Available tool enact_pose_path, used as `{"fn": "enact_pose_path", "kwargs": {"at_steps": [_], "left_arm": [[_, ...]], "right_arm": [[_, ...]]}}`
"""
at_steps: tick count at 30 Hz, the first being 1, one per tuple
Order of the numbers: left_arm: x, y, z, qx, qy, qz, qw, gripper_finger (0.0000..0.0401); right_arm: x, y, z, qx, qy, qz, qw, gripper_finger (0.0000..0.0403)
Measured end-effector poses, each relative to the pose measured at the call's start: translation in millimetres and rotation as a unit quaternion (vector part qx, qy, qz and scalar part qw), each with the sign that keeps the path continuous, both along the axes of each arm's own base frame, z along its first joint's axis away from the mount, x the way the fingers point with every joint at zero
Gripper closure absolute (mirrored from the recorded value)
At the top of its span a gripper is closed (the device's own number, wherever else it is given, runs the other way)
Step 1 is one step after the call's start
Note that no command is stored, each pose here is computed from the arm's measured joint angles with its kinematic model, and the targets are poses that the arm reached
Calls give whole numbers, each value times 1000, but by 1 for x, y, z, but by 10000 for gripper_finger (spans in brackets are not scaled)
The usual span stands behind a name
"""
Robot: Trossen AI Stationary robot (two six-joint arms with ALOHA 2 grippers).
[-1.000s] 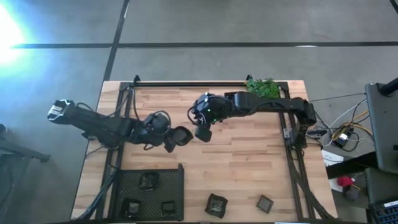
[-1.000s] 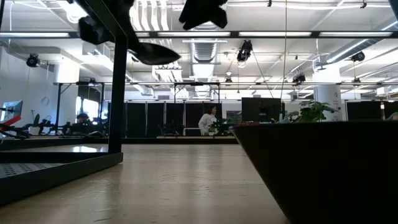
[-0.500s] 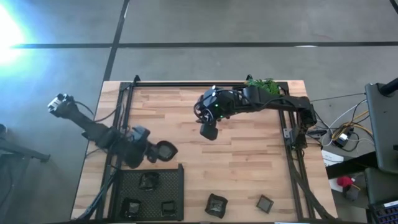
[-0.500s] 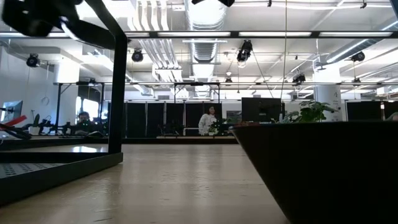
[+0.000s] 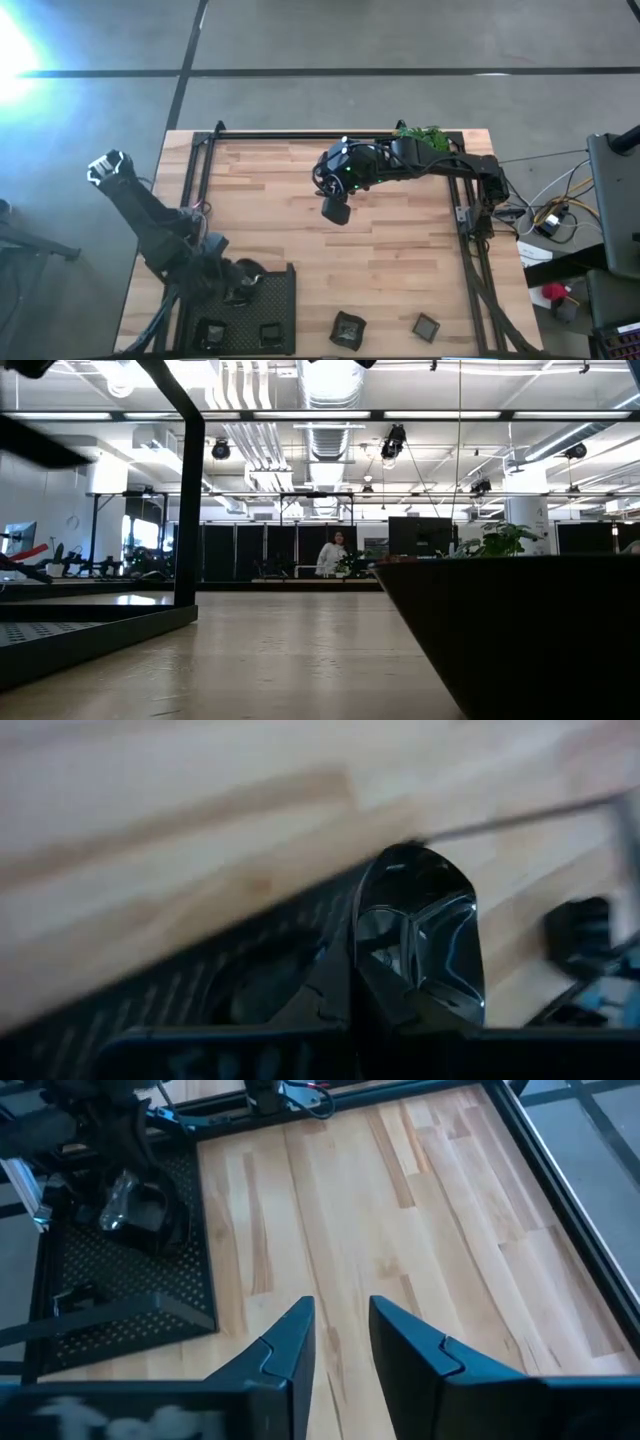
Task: Pick & Place Mini shaped plates
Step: Stack the black leaf-shaped plate on the black leaf-shaped plate on the shelf
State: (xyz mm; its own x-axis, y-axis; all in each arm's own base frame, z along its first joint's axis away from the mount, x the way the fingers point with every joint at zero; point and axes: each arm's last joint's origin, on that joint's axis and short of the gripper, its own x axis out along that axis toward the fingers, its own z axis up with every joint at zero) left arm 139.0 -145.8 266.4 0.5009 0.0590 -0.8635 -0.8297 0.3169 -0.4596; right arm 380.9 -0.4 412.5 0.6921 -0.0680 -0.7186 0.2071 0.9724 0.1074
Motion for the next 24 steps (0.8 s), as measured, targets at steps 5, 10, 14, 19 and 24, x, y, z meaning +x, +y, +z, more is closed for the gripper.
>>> {"fn": "enact_pose_path", "kwargs": {"at_steps": [5,10,14,19,24], "left_arm": [[-2,-13,-11,-34,66,-7,997,401],[-2,-18,-16,-31,81,-3,996,401],[-5,-21,-21,-33,101,-13,994,401],[-9,-22,-28,-44,118,-4,992,401],[-6,-26,-30,-63,96,-4,993,401]], "right_arm": [[0,0,0,1,0,-1,1000,316],[0,0,0,1,-2,-1,1000,319],[1,0,0,0,-2,0,1000,317],[1,0,0,0,-2,0,1000,320],[1,0,0,0,-3,0,1000,326]]}}
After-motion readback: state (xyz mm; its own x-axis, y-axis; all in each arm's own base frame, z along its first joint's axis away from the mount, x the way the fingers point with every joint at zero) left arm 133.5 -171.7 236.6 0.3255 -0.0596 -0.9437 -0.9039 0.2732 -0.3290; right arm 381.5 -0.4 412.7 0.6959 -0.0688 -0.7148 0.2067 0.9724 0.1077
